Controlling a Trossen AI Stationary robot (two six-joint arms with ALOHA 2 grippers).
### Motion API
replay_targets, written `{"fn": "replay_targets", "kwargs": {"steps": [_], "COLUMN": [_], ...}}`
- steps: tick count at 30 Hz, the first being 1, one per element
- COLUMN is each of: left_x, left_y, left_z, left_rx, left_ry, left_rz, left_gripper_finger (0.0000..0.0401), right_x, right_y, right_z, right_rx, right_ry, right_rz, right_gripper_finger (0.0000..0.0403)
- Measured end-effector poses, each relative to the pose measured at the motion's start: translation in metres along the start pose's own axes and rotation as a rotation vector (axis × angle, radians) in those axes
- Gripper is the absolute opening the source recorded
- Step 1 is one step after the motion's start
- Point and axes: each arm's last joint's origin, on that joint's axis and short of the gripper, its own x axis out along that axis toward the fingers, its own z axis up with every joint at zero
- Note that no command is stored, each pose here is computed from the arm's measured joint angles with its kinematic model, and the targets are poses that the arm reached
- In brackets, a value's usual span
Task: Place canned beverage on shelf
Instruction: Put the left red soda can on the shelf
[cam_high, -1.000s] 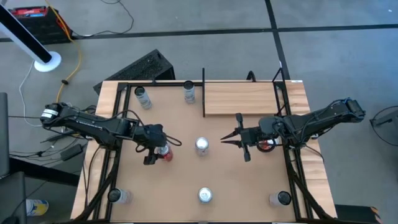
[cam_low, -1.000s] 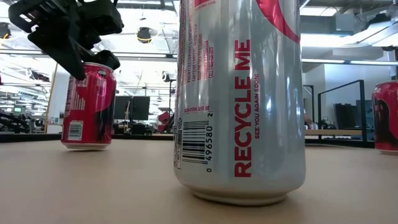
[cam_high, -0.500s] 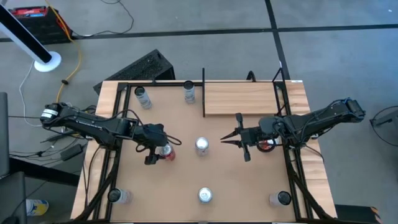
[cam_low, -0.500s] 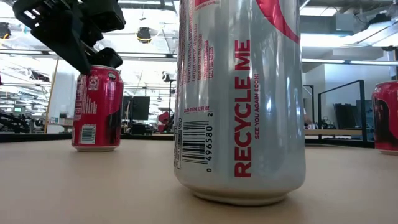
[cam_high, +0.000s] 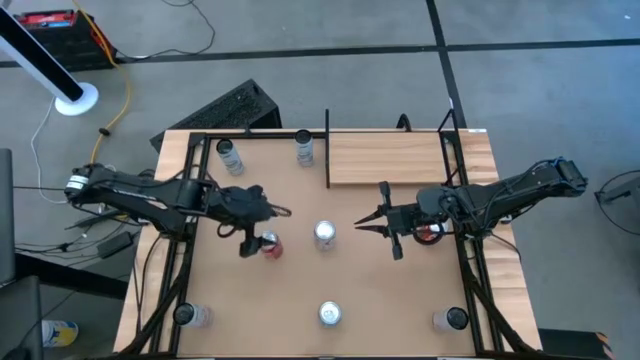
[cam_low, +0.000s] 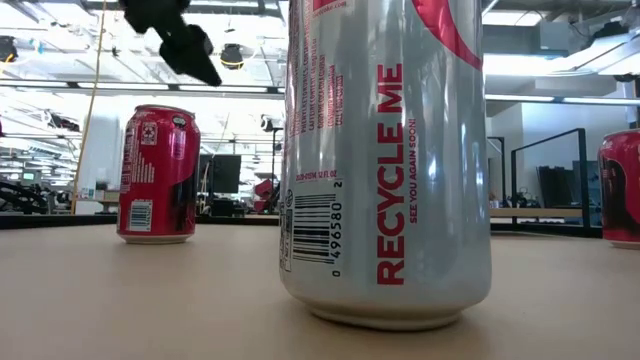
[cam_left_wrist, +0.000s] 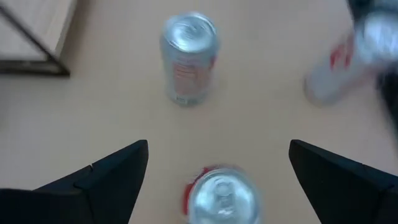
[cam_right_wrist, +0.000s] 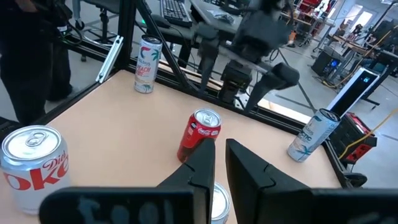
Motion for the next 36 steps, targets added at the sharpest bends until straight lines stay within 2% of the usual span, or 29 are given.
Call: {"fn": "replay_targets", "kwargs": {"steps": [6,9,11,18,26,36], "left_x": [-0.003,-0.003,-0.004,-0.001,0.037,0.043], "left_y": [0.002,0.001,0.0,-0.004,-0.012,-0.014], "left_z": [0.001,-0.005,-0.011,-0.02,-0.03,-0.029], "left_rx": [-0.601,-0.789,-0.868,-0.971,-0.974,-0.965], "left_ry": [0.001,0.05,0.071,0.078,0.207,0.21], "left_rz": [0.041,0.083,0.139,0.257,0.32,0.307], "left_gripper_finger": [0.0374,0.0373,0.0373,0.0373,0.0373,0.0373], "right_x": [0.0,0.0,0.0,0.0,0.0,0.0], "right_y": [0.0,0.0,0.0,0.0,0.0,0.0], "right_z": [0.0,0.0,0.0,0.0,-0.001,-0.001], "right_rx": [0.0,-0.003,-0.007,-0.007,-0.03,-0.034], "right_ry": [0.001,0.001,0.001,0.002,0.006,0.008], "right_rz": [0.0,0.0,0.0,0.001,0.002,0.003], "right_gripper_finger": [0.0064,0.0064,0.0064,0.0064,0.0064,0.0064]}}
